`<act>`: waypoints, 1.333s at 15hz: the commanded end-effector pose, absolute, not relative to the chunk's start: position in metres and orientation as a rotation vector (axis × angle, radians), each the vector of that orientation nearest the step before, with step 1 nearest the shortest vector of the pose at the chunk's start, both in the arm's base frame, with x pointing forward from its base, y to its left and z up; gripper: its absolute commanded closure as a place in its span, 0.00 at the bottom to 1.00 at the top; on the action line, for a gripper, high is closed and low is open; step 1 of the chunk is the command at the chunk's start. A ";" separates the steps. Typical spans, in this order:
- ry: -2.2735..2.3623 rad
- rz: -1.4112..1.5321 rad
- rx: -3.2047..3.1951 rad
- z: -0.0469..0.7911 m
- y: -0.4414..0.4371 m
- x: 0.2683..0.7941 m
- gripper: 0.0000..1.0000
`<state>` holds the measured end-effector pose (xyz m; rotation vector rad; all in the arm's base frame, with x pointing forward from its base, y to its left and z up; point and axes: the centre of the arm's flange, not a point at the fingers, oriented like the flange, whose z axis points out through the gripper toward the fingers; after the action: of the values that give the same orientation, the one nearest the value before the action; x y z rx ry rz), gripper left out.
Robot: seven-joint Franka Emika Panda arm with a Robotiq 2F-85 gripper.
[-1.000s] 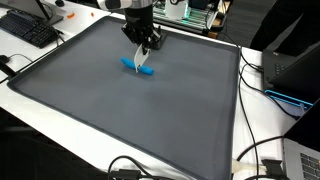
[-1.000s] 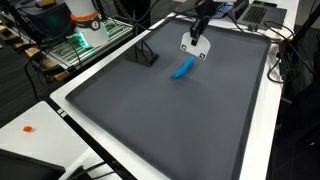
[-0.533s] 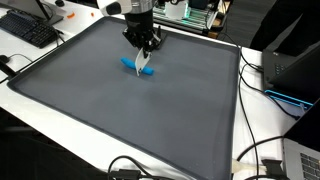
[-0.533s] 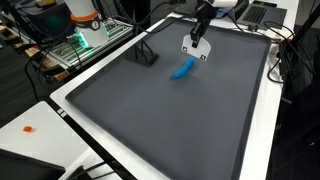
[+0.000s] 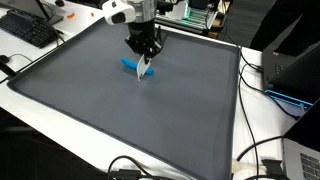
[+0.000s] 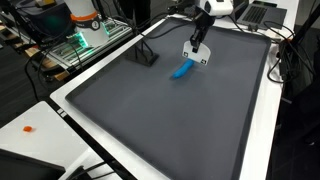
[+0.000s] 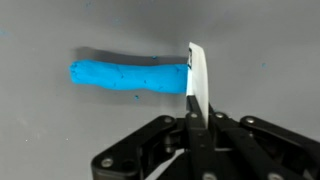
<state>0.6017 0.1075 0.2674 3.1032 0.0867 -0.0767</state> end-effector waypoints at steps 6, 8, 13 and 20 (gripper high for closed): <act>0.208 -0.036 3.055 0.240 0.108 0.580 0.99; 0.215 -0.038 3.055 0.234 0.106 0.575 0.99; 0.211 -0.037 3.064 0.224 0.100 0.565 0.99; 0.207 -0.169 3.141 0.231 0.102 0.555 0.99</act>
<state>0.5783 0.1078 0.2431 3.1043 0.1858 -0.0188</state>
